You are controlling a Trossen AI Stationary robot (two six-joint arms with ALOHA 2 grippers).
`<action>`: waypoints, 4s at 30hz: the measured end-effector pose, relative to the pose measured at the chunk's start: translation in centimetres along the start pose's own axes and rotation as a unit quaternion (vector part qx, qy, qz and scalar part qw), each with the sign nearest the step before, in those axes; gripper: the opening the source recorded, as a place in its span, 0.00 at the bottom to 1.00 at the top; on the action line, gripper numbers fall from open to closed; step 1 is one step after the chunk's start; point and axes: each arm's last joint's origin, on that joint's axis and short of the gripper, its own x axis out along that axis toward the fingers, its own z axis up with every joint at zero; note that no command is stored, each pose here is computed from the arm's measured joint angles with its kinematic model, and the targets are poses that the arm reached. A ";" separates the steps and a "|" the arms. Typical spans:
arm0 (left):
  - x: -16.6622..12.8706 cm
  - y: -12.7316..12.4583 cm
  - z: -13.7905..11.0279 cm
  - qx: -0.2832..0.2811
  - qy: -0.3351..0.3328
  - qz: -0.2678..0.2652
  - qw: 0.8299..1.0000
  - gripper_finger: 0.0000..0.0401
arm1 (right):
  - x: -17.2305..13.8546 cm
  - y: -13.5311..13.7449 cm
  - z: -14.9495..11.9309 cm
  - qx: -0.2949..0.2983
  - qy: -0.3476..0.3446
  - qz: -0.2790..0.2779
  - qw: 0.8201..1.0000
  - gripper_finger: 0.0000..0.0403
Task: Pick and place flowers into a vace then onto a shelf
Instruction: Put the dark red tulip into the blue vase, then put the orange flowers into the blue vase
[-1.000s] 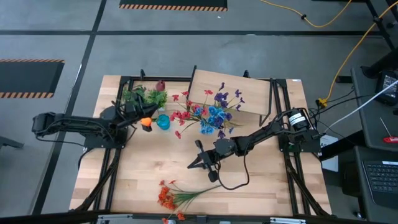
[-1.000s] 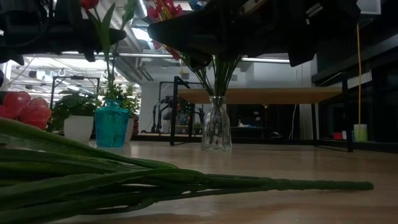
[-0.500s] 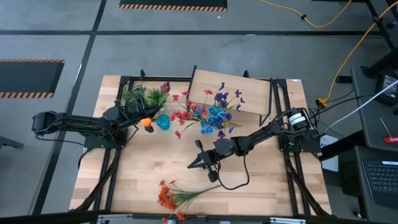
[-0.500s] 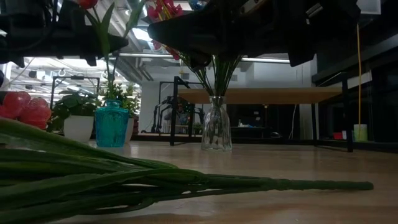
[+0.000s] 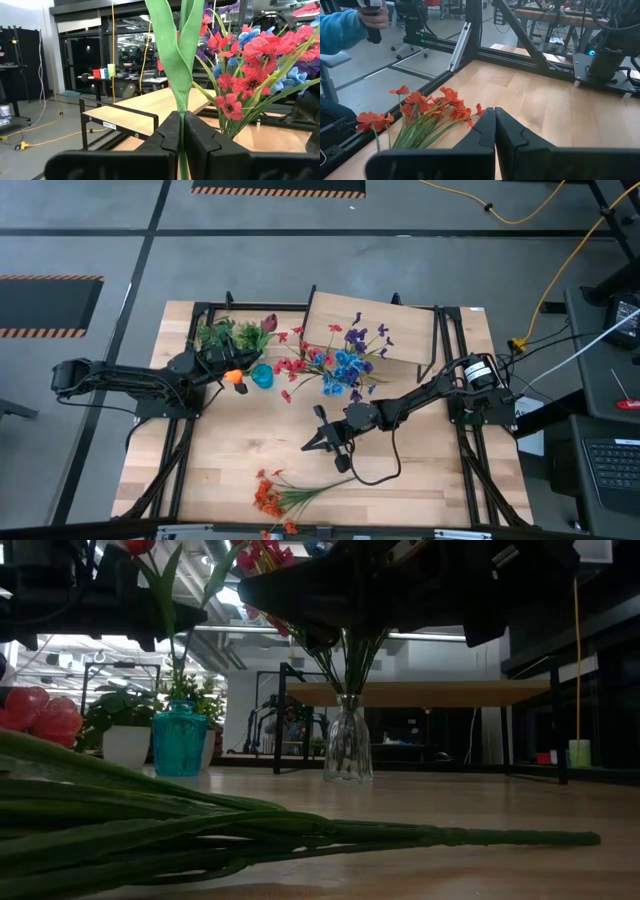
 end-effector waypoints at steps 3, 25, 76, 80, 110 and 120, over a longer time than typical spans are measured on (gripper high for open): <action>0.0 0.0 -0.2 0.002 0.010 0.000 1.000 0.04 | 0.0 0.0 0.0 0.000 0.000 0.000 1.000 0.00; -0.1 0.0 -1.4 -0.007 0.070 0.000 0.997 0.07 | 0.0 0.0 0.0 0.000 0.000 0.000 1.000 0.00; 0.4 -2.4 10.0 0.145 0.079 0.012 0.986 0.01 | -1.6 0.9 3.0 0.026 0.021 0.012 0.999 0.00; 0.0 -2.4 12.8 0.165 0.083 0.048 0.982 0.01 | -1.7 1.3 3.3 0.014 0.020 0.018 1.000 0.00; -5.0 -17.6 10.9 0.174 0.176 -0.267 0.931 0.01 | -4.5 6.6 6.7 0.001 0.066 -0.067 0.996 0.00; -5.5 -22.4 8.7 0.123 0.235 -0.282 0.922 0.01 | -4.1 9.0 9.2 0.046 0.135 -0.046 0.989 0.00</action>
